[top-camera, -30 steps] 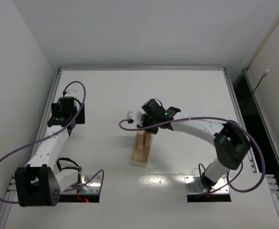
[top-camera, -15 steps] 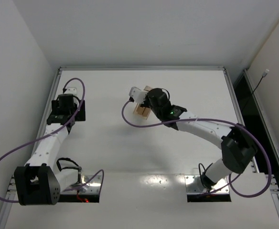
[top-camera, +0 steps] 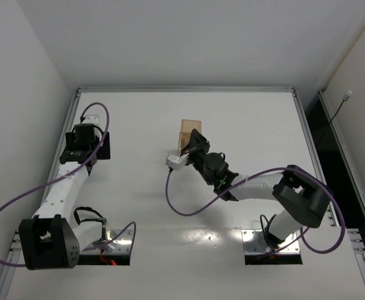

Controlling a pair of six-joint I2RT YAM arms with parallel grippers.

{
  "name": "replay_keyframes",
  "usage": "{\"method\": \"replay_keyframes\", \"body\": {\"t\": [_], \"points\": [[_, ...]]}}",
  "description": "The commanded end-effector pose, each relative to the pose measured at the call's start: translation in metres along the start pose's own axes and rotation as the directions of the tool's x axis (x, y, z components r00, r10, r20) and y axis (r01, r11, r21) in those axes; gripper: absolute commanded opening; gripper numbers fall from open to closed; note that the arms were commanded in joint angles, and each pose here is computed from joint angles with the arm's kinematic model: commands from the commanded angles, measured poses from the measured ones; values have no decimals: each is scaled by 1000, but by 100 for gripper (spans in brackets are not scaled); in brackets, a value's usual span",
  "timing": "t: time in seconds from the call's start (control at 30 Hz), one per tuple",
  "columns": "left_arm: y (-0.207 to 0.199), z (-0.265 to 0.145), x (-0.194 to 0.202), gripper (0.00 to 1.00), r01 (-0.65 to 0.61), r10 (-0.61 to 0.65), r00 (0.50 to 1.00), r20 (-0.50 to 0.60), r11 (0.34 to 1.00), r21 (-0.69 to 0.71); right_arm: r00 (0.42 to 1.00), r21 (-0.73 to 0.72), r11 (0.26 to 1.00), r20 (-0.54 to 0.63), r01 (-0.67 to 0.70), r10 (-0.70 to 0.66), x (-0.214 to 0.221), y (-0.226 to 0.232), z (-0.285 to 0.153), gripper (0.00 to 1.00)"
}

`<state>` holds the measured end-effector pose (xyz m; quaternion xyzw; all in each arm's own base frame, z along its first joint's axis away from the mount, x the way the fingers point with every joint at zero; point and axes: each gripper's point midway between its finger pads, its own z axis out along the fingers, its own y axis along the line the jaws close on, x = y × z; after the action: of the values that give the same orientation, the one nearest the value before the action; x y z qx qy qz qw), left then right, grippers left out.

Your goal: Build the wood block tower

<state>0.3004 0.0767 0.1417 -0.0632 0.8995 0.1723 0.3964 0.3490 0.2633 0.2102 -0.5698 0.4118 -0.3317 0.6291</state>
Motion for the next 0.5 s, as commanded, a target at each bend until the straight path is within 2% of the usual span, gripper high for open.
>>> {"method": "replay_keyframes", "body": {"t": [0.0,0.13,0.17,0.33,0.47], "points": [[11,-9,-21,100,31,-30,998,61,999,-15,987,341,937,106,80,-122,-25,-73,-22,0],[11,-7,-23,100,45,-45,997,69,999,0,963,487,859,121,155,-242,-40,-62,-28,0],[11,-7,-23,100,45,-45,997,69,999,0,953,482,852,101,204,-285,-43,-57,-23,0],[15,-11,-24,100,33,-33,996,78,999,0,958,523,833,99,179,-268,-58,-69,-12,0],[16,-11,-17,100,36,-36,997,69,999,3,967,582,795,56,170,-248,-59,-96,-3,0]]}}
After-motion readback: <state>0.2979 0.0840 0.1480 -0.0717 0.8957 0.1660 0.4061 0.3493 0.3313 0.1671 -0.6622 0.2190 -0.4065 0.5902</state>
